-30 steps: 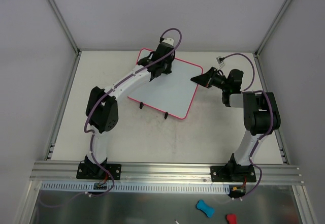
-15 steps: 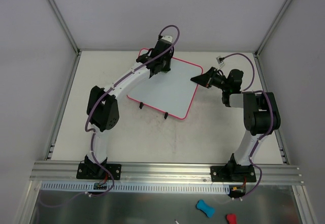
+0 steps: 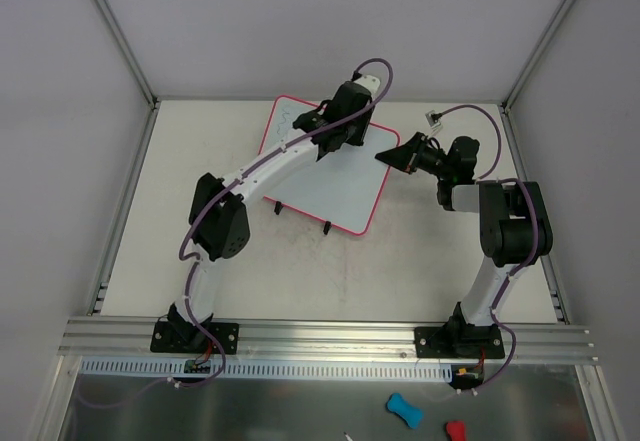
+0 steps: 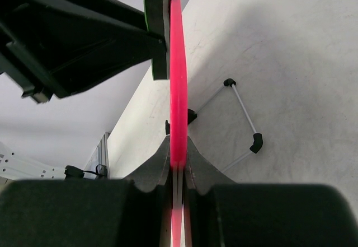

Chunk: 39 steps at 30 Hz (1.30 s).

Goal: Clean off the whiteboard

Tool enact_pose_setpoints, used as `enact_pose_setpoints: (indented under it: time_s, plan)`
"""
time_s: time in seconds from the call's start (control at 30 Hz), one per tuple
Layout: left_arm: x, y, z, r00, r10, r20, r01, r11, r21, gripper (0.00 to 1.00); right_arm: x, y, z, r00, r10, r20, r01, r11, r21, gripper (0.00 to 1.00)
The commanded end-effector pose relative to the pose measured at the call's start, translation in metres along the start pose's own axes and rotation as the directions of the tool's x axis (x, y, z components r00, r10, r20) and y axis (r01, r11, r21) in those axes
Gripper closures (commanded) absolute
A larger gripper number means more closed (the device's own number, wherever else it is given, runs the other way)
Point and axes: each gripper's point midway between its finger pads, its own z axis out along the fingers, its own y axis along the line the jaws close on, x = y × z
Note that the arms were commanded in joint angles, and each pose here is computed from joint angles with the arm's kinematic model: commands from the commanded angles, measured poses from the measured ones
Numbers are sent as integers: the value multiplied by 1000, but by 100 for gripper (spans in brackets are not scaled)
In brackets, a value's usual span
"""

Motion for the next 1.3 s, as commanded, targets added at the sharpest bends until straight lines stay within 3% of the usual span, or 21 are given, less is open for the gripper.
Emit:
enact_pose_setpoints:
  time_s: [0.0,0.23,0.37,0.5,0.8,1.03,1.27]
  plan:
    - [-1,-38,4,995,96,24,-97,993,66,100,5,47,6,977,-207,-42,198,967,-162,100]
    - [-16,-45,1,994,89,64,-92,994,62,100,5,48,5,977,-207,-42,198,967,-162,100]
    - [-8,-18,7,999,37,39,-36,999,-20,100,6,48,5,977,-210,-41,201,966,-162,100]
    - [1,33,6,995,-102,20,104,986,-131,100,5,49,6,977,-211,-41,202,965,-165,100]
    - [21,90,7,980,-196,-15,187,956,-226,100,5,49,5,977,-208,-42,199,966,-164,100]
    - [28,106,9,971,-237,-32,224,948,-227,100,5,49,5,977,-210,-40,201,966,-163,100]
    - [6,87,5,969,-247,-12,244,963,-115,100,5,50,5,976,-214,-40,205,965,-166,100]
